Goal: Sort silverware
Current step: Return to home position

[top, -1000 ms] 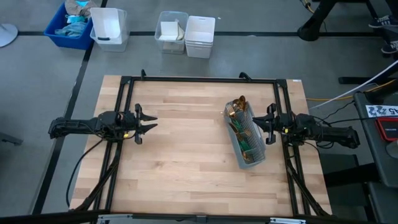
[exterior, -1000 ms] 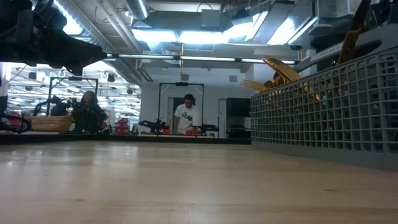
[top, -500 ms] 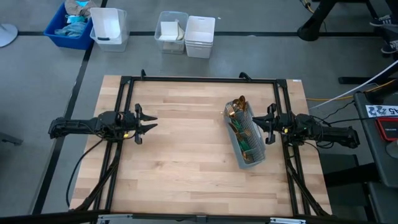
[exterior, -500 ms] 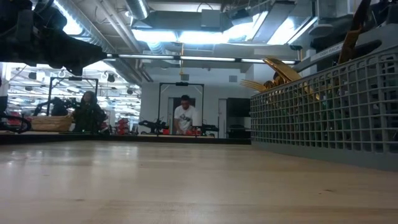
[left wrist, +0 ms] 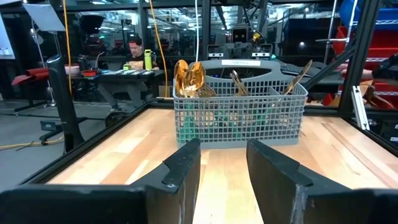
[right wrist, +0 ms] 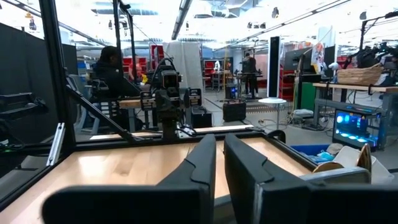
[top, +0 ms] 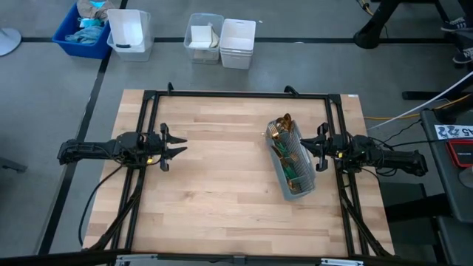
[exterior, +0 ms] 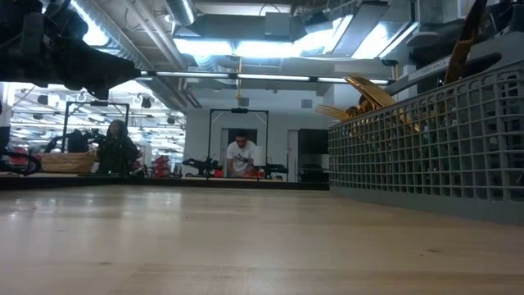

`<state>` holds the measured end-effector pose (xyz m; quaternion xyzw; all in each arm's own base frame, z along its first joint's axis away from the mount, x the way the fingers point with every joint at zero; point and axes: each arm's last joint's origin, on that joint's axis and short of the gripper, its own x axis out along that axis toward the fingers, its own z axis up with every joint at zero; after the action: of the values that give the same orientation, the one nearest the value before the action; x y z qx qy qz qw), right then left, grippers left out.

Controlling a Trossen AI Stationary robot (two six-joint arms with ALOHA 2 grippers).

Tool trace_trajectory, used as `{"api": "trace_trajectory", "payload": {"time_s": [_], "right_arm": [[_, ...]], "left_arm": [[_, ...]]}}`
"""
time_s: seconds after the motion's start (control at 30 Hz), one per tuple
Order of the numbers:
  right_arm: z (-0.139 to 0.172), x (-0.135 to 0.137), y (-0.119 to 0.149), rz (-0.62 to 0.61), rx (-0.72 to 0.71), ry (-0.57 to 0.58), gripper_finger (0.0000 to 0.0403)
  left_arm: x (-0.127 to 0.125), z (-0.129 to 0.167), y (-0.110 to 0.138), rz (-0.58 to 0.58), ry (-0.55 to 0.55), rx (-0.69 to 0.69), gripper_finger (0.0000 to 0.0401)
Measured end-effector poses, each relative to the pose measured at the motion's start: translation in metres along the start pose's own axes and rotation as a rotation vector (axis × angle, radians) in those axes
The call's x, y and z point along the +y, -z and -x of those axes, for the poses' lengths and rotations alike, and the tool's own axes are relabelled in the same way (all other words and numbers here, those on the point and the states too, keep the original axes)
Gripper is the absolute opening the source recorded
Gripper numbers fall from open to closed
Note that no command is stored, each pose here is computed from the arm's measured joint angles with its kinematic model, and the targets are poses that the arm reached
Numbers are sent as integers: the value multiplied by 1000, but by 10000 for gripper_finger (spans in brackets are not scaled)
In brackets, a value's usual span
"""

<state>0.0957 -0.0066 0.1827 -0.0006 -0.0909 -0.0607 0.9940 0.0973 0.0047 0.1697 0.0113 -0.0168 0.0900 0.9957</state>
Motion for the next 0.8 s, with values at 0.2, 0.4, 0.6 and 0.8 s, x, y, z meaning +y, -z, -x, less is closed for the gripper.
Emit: {"api": "trace_trajectory", "payload": {"time_s": [0.2, 0.4, 0.6, 0.8], "right_arm": [[0, 0, 0, -2, 4, -1, 37], [0, 0, 0, -2, 4, -5, 37], [0, 0, 0, -2, 3, -5, 37], [0, 0, 0, -2, 2, -5, 37]], "left_arm": [[0, 0, 0, 0, 0, 0, 123], [0, 0, 0, 0, 0, 0, 123], [0, 0, 0, 0, 0, 0, 123], [0, 0, 0, 0, -1, 0, 123]]}}
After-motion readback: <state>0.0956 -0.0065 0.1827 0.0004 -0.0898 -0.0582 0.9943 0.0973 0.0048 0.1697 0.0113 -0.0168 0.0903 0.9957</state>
